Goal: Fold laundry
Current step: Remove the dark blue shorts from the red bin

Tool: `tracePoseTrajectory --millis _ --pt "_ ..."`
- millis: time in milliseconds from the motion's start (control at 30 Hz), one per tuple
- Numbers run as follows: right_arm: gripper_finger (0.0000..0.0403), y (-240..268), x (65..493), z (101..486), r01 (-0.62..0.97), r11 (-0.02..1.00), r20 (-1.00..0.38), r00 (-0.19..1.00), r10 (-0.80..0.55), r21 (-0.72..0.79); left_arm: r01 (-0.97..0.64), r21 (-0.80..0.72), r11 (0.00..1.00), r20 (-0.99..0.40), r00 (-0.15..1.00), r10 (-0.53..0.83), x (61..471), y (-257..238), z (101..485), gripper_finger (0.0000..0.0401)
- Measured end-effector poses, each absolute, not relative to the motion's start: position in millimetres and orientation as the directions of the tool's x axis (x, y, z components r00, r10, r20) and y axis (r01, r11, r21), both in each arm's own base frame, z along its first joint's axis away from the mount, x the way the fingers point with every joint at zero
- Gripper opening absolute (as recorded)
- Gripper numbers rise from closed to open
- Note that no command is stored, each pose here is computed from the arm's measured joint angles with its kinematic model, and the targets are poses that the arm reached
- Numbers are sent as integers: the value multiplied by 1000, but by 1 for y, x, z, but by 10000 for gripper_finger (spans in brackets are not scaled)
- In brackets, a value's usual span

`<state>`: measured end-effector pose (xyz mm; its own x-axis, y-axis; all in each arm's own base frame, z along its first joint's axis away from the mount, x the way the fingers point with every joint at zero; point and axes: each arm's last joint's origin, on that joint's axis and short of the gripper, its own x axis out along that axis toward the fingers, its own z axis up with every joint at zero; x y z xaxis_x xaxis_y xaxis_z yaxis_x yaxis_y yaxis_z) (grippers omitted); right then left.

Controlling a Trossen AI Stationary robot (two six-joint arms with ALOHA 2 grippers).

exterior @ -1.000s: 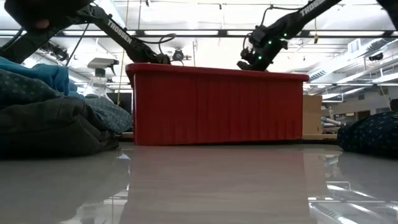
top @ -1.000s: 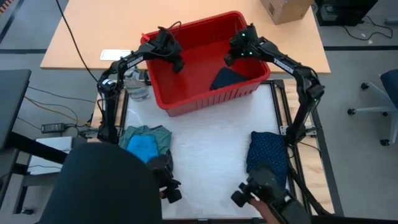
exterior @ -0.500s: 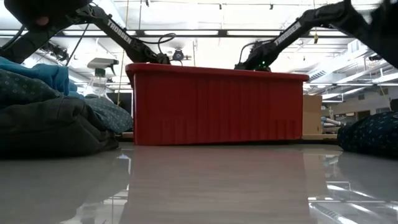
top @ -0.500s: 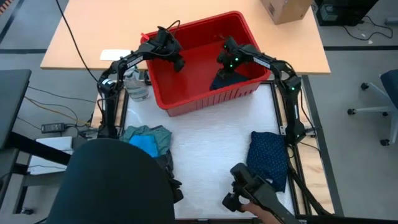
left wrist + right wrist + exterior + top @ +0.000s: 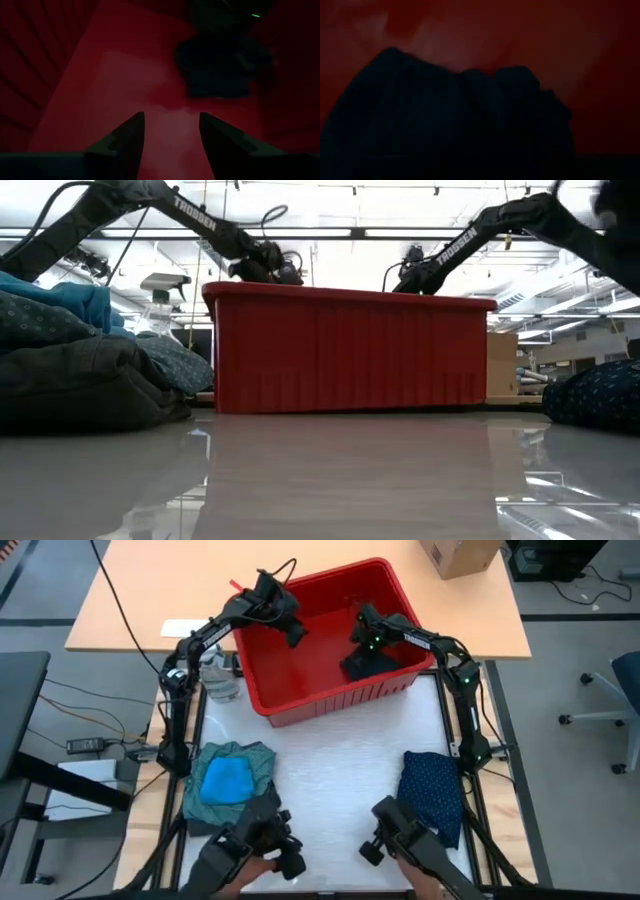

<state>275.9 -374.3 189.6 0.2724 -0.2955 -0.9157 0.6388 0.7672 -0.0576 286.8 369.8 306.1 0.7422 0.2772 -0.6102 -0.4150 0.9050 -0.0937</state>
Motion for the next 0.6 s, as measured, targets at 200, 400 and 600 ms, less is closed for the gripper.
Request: tracePoseTrajectory --millis 200,400,600 --pt "20 -363 264 287 711 683 -735 371 -567 -168 -309 -106 945 -585 788 192 298 346 353 178" --pt "20 -323 237 392 731 653 -452 522 -723 -200 -95 -128 987 -517 856 16 323 313 373 146" --pt "20 -271 198 453 672 730 -335 664 -668 -122 101 -268 958 -515 826 -231 358 260 369 127"
